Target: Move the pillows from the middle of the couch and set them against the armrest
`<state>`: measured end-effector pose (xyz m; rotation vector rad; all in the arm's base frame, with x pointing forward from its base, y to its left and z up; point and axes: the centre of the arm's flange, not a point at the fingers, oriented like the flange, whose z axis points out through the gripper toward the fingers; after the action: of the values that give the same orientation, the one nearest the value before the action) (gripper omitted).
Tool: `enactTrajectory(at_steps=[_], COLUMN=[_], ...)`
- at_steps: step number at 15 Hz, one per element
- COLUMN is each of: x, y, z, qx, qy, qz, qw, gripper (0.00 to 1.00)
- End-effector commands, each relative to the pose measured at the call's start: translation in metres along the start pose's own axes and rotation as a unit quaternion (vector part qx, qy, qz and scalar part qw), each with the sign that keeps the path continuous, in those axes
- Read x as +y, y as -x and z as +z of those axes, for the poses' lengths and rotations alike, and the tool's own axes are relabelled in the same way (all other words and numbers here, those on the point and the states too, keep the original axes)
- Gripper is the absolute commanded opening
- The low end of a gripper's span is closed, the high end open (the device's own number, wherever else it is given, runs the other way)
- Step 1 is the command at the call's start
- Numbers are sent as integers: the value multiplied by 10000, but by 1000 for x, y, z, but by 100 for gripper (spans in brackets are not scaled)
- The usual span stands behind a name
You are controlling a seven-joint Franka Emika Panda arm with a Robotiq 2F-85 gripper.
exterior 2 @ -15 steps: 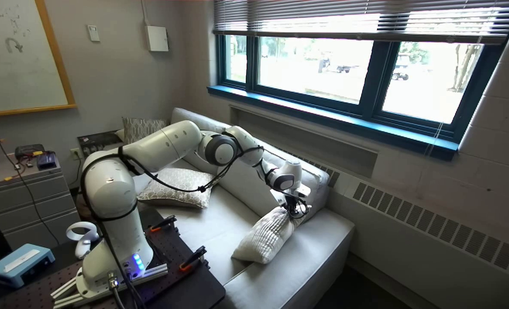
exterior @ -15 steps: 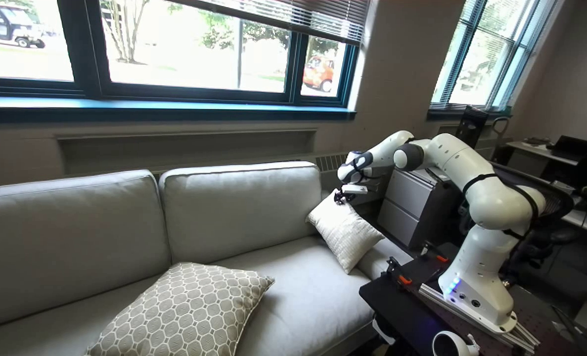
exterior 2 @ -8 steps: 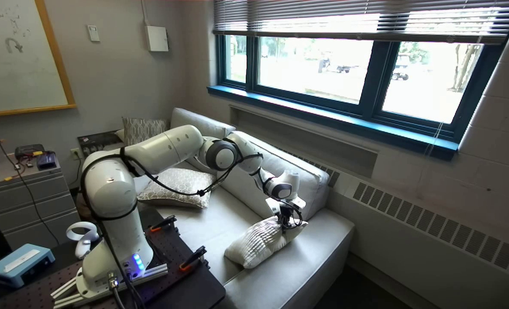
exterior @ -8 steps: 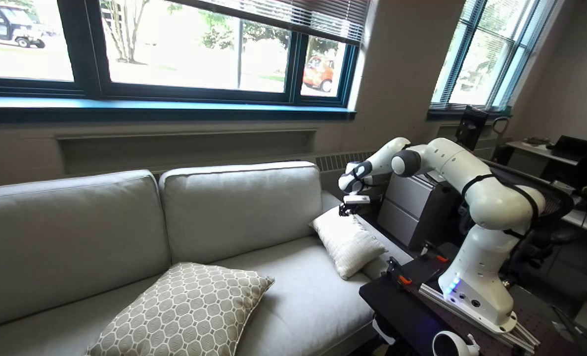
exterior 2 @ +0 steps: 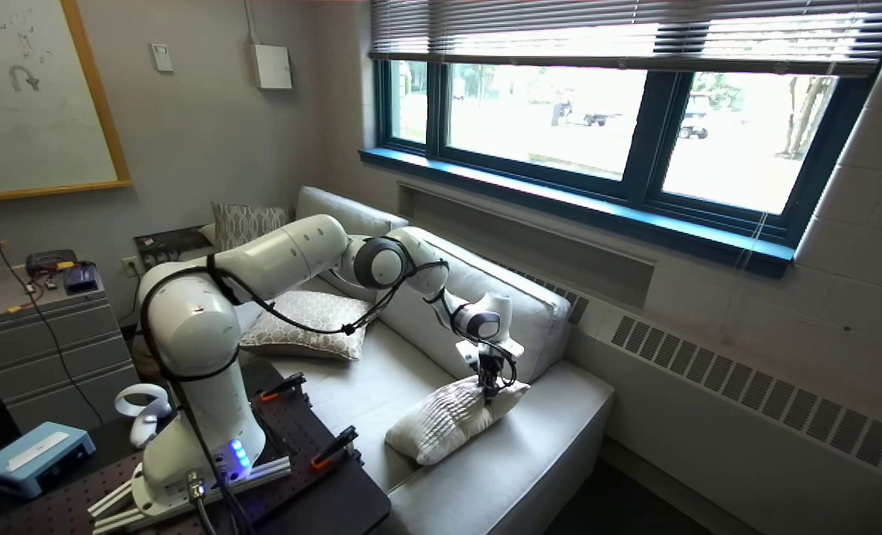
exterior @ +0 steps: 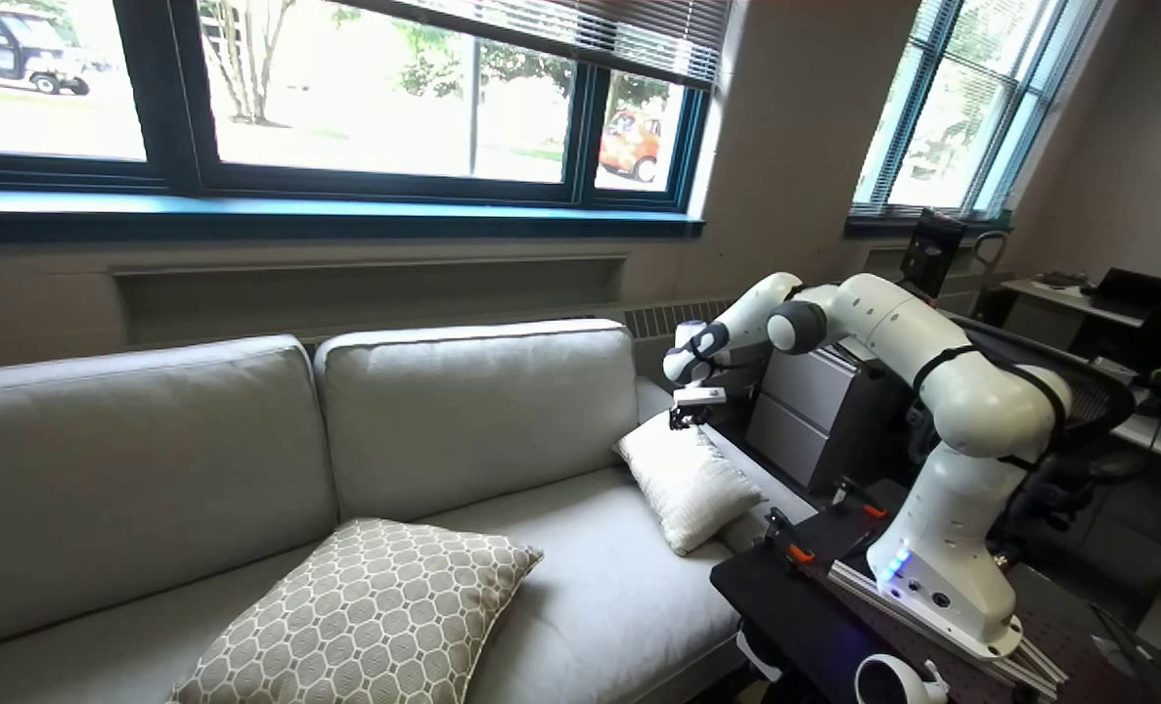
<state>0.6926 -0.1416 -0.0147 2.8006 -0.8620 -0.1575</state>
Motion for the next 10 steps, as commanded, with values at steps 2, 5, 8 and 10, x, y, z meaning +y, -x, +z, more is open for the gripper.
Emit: enactTrajectory(at_steps=[2, 5, 8, 10], x=[3, -1, -1, -1], y=[15, 19, 22, 23], z=[-21, -27, -31, -34], qx=[-51, -71, -51, -50], qy=[168, 124, 158, 173], qz=[151, 134, 158, 184], qw=[9997, 9998, 9997, 9997], gripper=[6, 31, 50, 66])
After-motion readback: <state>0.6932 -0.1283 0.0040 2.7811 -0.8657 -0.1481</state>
